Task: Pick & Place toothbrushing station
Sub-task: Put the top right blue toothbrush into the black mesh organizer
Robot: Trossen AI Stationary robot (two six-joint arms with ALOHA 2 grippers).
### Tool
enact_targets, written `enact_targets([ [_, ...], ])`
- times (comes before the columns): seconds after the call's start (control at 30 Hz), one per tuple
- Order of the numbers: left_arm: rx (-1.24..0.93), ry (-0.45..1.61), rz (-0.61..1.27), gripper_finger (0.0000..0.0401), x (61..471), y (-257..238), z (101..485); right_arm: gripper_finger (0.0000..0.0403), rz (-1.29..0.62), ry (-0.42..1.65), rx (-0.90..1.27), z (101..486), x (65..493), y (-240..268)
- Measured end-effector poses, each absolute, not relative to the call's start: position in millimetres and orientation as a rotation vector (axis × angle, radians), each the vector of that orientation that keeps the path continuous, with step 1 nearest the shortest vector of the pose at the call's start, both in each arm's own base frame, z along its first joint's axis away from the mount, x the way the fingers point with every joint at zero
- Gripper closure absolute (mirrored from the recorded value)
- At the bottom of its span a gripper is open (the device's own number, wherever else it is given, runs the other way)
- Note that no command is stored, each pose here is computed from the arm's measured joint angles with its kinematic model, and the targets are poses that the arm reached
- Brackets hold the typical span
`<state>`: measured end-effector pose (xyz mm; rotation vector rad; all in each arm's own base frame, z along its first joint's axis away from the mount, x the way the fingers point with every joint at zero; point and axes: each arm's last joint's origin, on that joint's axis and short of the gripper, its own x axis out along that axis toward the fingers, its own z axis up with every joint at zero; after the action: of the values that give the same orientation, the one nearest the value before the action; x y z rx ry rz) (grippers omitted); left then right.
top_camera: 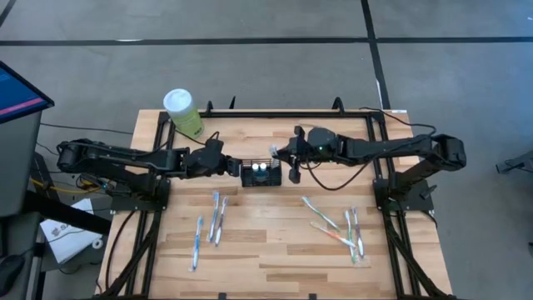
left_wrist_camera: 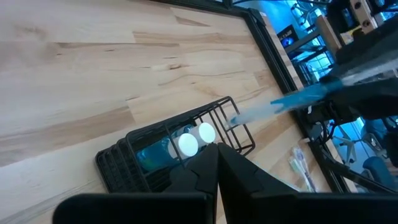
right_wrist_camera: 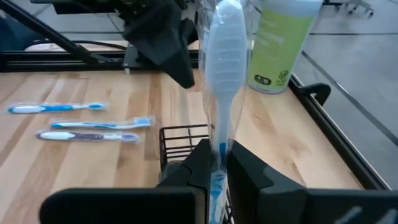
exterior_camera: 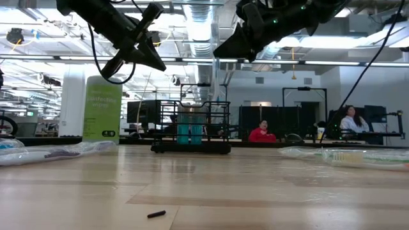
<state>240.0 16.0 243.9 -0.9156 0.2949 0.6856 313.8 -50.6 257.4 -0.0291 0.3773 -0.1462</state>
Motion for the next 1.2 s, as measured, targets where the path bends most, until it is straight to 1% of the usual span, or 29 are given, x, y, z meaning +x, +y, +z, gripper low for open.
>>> enact_targets([
  [0.17, -0.915, 0.296, 0.683, 0.0401, 240, 15, 244, 0.0375, -0.164, 0.361, -0.019, 253, 313, -55],
  [0.3, -0.915, 0.296, 0.676, 0.0401, 240, 14, 244, 0.0378, -0.192, 0.329, 0.066, 234, 304, -58],
  [0.43, -0.914, 0.298, 0.666, 0.0401, 241, 12, 244, 0.0375, -0.211, 0.327, 0.086, 223, 297, -61],
  [0.63, -0.913, 0.297, 0.665, 0.0401, 241, 12, 244, 0.0379, -0.2, 0.311, 0.076, 223, 299, -59],
  [0.77, -0.913, 0.297, 0.665, 0.0401, 241, 12, 244, 0.0378, -0.241, 0.314, 0.072, 222, 298, -62],
  [1.03, -0.924, 0.272, 0.647, 0.0401, 242, 11, 247, 0.0378, -0.269, 0.348, 0.115, 191, 302, -57],
  [1.2, -0.927, 0.266, 0.643, 0.0401, 243, 11, 247, 0.0375, -0.27, 0.299, 0.096, 197, 303, -57],
])
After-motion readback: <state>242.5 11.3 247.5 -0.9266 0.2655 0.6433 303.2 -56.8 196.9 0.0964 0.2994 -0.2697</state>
